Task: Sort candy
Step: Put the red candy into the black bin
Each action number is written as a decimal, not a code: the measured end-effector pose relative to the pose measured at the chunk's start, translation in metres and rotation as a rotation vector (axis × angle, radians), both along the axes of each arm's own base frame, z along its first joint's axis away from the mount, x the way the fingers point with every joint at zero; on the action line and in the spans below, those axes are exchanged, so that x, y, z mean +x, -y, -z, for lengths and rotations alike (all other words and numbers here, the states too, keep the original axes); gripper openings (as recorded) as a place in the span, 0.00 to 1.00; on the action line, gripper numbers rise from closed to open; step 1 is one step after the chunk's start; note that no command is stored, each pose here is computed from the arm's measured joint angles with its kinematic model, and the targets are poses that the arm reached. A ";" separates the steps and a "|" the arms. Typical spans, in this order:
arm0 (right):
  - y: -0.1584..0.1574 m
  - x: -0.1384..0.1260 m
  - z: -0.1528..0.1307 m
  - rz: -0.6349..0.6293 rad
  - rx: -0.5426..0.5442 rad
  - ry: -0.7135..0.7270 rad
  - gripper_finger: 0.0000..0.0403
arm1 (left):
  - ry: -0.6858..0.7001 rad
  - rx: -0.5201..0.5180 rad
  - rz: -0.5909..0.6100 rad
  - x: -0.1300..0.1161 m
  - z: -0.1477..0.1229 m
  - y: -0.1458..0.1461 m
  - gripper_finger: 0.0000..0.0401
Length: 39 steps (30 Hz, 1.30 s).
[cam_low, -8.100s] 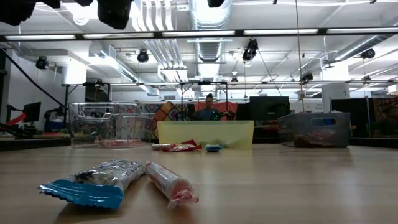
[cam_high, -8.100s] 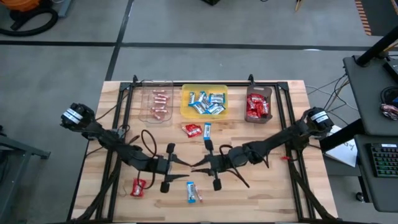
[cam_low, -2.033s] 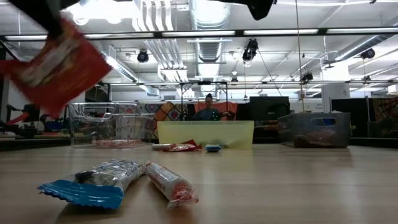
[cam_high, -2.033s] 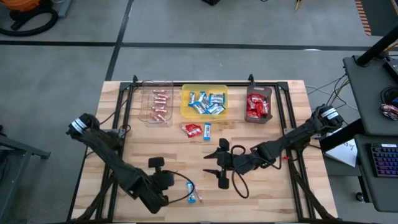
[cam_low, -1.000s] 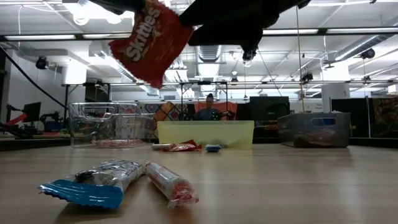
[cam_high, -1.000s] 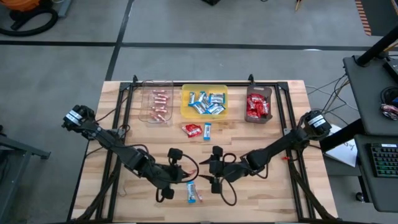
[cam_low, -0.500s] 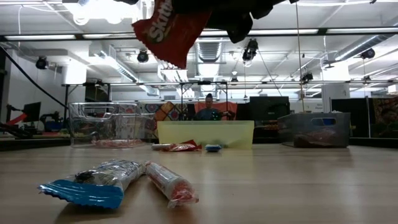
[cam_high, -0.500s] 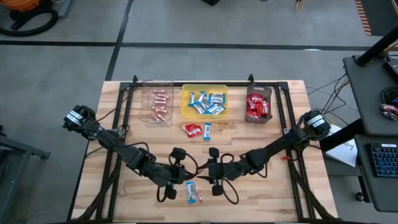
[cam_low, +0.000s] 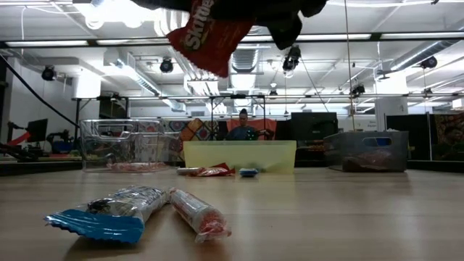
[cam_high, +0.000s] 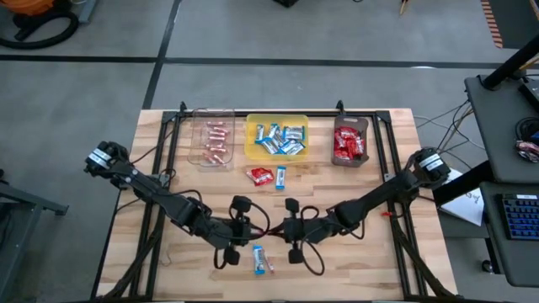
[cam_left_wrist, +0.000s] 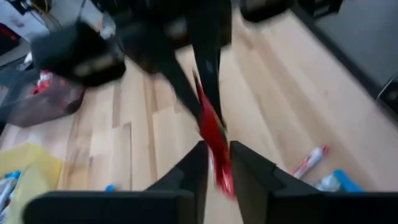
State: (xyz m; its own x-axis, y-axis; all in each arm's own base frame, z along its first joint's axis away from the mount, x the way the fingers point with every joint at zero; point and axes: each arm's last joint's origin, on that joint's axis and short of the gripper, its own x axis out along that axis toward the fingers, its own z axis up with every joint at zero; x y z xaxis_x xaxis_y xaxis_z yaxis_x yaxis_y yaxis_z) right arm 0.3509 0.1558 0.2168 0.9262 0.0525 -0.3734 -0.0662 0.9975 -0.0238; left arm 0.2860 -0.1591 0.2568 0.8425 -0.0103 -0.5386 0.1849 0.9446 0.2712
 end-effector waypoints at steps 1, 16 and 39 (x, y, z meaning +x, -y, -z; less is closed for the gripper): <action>0.001 -0.002 -0.002 0.014 0.016 -0.014 0.02 | -0.013 0.011 -0.002 -0.001 0.000 -0.002 0.15; 0.073 -0.038 -0.039 0.424 0.187 -0.222 0.02 | 0.028 0.083 -0.018 -0.030 -0.022 -0.024 0.29; 0.250 -0.142 -0.034 1.465 0.040 -0.705 0.02 | 0.251 -0.092 -0.137 -0.059 -0.002 -0.043 0.28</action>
State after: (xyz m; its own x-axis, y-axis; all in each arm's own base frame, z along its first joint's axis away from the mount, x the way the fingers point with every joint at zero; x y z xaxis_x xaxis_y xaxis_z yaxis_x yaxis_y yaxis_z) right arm 0.2091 -0.0939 0.2508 -0.1561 -0.6523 -0.7418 0.9023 0.2113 -0.3757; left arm 0.2272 -0.1161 0.2586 0.9463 0.0736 -0.3149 -0.0083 0.9789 0.2040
